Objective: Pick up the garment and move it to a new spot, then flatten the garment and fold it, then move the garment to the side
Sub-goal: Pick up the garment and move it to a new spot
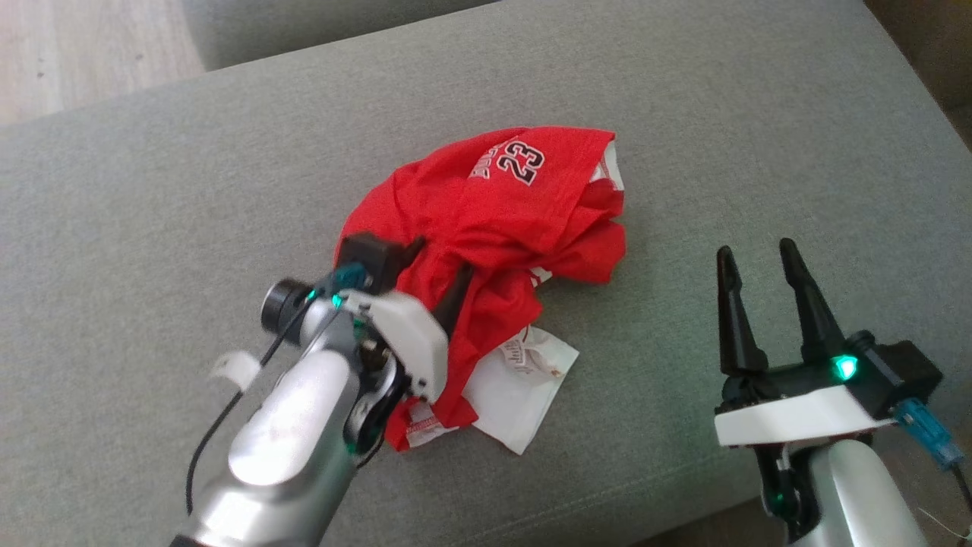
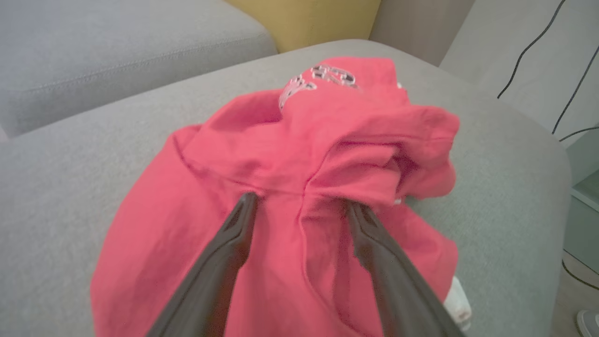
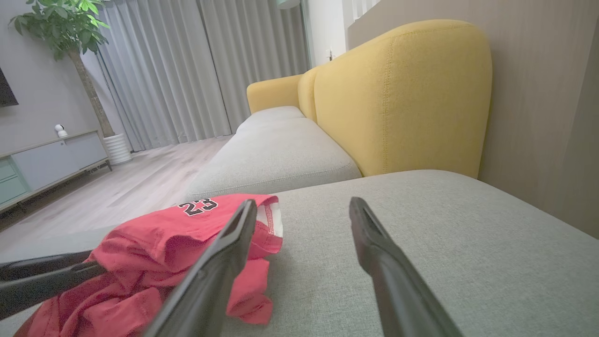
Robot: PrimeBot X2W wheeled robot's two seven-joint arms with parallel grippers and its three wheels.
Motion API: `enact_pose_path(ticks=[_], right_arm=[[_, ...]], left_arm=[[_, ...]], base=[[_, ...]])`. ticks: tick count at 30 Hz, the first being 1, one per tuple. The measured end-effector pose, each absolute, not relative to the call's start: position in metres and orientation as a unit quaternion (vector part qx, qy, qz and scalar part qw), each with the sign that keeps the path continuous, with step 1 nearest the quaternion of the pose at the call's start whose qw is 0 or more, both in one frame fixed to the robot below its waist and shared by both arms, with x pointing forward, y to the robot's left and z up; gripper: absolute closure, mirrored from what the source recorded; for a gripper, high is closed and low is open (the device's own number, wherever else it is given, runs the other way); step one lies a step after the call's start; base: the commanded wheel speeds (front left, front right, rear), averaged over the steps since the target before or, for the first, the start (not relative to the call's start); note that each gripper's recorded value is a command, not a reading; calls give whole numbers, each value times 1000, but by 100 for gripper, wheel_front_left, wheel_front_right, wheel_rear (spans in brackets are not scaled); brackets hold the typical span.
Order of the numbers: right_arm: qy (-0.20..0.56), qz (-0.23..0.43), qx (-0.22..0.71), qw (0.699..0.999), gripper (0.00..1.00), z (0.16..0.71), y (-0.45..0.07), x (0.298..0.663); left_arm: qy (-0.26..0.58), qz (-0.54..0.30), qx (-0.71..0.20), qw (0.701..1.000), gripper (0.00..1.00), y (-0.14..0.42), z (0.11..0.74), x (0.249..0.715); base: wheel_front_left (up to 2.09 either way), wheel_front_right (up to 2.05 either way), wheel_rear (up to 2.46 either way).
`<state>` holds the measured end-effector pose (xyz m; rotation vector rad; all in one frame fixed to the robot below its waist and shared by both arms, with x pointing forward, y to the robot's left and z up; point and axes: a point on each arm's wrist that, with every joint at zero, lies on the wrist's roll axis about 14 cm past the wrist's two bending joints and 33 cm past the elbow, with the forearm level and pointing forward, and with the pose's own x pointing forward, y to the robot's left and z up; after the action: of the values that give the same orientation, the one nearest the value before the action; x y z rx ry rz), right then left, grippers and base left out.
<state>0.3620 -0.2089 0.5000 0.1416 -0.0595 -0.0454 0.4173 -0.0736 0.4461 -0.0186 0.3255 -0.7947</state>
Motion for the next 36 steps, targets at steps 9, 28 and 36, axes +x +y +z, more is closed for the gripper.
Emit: enact_pose_path(ticks=[9, 28, 36], right_arm=[[-26, -27, 69, 997, 0, 498, -211, 357], [-22, -33, 68, 997, 0, 496, -214, 353], [-28, -32, 72, 997, 0, 499, -213, 354]], left_arm=[[140, -404, -6, 904, 0, -98, 470, 425], [155, -418, 2, 895, 100, -109, 473, 425], [23, -367, -64, 928, 100, -75, 573, 472]], base=[[0, 0, 0], [0, 0, 0], [0, 0, 0]])
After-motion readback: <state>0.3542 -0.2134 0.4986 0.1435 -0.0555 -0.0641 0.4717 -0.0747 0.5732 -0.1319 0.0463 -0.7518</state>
